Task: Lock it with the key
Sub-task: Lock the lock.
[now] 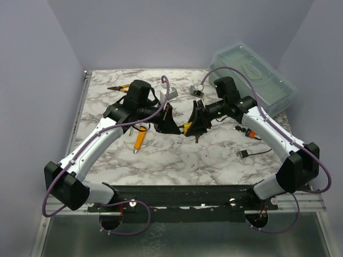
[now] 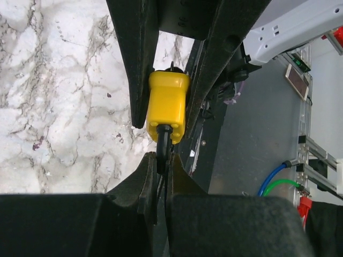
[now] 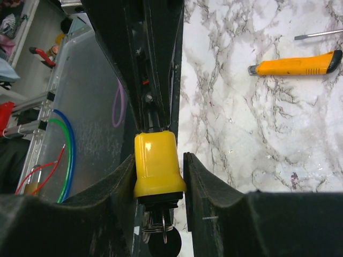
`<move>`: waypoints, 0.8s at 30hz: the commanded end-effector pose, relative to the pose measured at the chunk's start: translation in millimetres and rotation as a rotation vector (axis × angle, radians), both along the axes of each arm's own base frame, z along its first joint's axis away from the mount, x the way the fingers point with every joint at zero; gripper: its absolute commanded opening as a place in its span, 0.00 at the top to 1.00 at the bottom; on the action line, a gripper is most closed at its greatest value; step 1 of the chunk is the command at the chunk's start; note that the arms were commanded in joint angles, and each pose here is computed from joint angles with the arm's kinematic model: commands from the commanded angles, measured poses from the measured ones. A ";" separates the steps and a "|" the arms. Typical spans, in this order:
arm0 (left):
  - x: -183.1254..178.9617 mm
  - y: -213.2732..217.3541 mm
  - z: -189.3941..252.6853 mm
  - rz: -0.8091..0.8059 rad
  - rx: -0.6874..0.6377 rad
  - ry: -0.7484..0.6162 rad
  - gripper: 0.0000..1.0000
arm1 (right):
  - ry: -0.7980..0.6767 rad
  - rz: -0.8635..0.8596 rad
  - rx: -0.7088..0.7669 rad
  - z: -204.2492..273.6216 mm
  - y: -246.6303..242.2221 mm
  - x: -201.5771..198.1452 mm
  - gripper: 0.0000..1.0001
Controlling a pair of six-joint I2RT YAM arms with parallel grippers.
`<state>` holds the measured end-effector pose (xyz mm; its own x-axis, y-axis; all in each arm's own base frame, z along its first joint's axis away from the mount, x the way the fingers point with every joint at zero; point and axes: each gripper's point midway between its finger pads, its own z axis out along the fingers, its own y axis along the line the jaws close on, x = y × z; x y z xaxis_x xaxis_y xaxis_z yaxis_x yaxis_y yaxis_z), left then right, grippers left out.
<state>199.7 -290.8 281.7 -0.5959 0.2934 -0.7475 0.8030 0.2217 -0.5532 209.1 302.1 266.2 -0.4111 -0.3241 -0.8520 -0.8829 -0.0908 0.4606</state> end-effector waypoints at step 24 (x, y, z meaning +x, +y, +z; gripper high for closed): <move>10.8 22.2 14.0 0.007 -0.064 -0.269 1.00 | -0.150 0.070 0.102 27.5 -4.4 -10.3 1.00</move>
<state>202.8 -280.1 287.0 -0.5050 0.2472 -0.8270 0.8601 0.2250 -0.4579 210.4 301.0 270.7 -0.3365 -0.3130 -0.8881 -0.9169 -0.1061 0.3848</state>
